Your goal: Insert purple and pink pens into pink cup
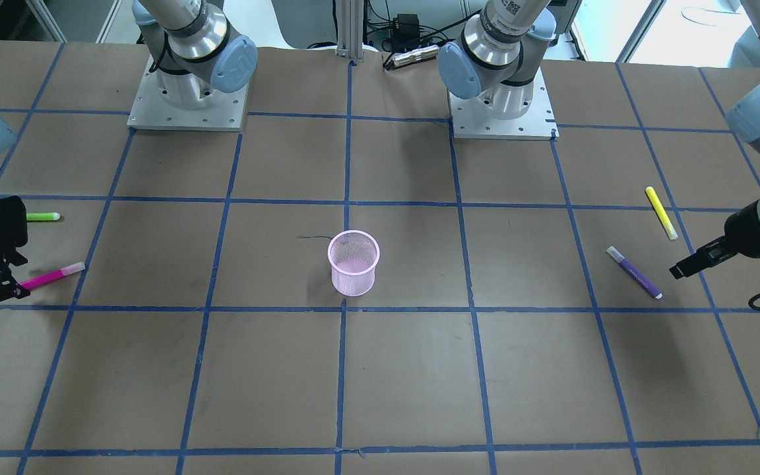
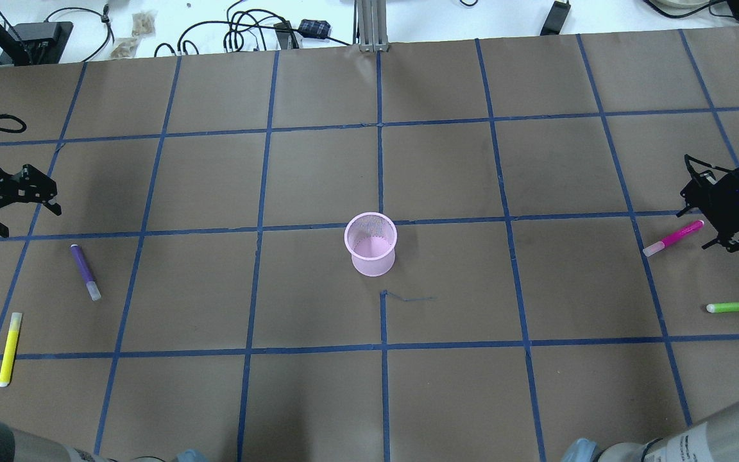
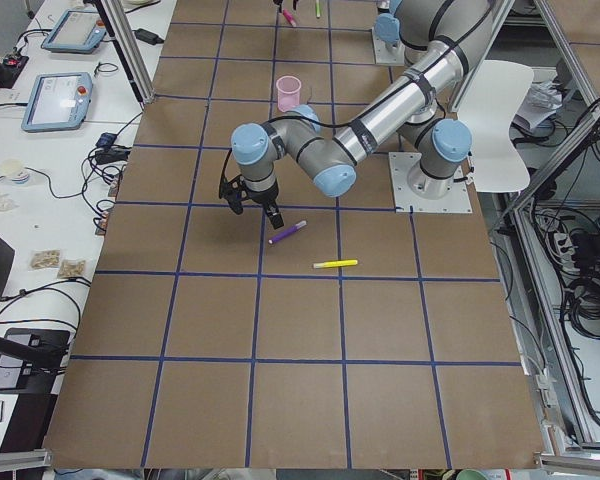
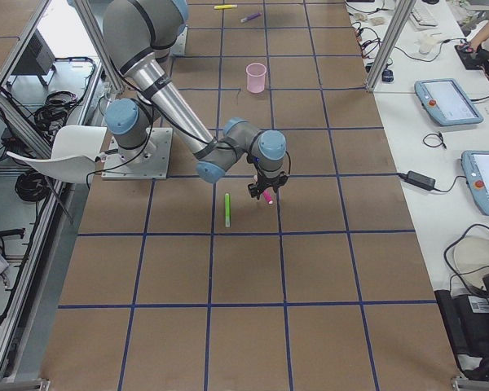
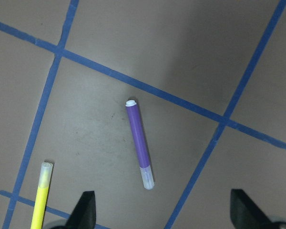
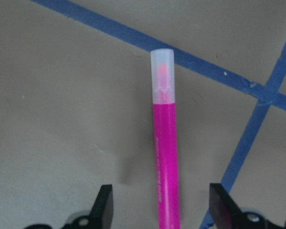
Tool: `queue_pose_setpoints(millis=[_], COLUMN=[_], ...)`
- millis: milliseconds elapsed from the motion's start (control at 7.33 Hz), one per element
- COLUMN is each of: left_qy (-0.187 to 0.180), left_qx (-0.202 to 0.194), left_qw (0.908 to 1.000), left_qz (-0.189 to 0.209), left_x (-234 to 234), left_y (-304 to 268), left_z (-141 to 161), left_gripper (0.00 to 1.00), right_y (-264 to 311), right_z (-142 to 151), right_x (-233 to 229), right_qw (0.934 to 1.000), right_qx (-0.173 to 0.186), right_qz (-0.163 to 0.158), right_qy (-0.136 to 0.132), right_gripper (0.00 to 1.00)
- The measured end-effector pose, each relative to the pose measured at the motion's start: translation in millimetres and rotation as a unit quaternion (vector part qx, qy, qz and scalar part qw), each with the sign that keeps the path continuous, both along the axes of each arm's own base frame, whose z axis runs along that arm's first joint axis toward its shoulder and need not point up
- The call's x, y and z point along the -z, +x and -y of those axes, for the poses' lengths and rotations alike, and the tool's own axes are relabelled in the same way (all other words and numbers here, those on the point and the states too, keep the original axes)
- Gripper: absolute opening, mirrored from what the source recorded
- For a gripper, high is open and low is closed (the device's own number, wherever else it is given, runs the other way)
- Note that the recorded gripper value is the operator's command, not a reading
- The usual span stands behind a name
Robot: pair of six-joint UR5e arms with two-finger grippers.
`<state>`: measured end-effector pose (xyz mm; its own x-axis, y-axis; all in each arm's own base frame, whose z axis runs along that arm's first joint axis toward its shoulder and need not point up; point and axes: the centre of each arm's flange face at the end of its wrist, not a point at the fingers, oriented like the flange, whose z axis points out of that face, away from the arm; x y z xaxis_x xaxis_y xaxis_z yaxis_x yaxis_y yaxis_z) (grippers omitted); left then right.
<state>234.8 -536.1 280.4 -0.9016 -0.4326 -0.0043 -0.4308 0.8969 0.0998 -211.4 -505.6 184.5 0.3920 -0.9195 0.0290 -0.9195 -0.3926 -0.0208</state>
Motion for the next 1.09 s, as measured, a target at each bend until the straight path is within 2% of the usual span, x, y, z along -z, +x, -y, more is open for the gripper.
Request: queue_pose_setpoints(millis=[545, 955, 1091], left_qy=[-0.021, -0.014, -0.01], left_qx=[-0.017, -0.023, -0.028], left_qw=[0.9995, 0.9996, 0.9995], left_qz=[0.017, 0.008, 0.004], left_x=[59, 81, 89], left_y=[8, 9, 9], left_z=[-11, -10, -9], left_gripper=[1.0, 1.0, 1.0], right_y=[1, 1, 1], right_z=[-3, -3, -2], right_x=[8, 8, 5], right_qw=[1.0, 1.0, 0.9999], right_qx=[0.003, 0.006, 0.011], right_qz=[0.0, 0.001, -0.002], right_qy=[0.003, 0.003, 0.002], right_gripper=[0.23, 0.09, 0.01])
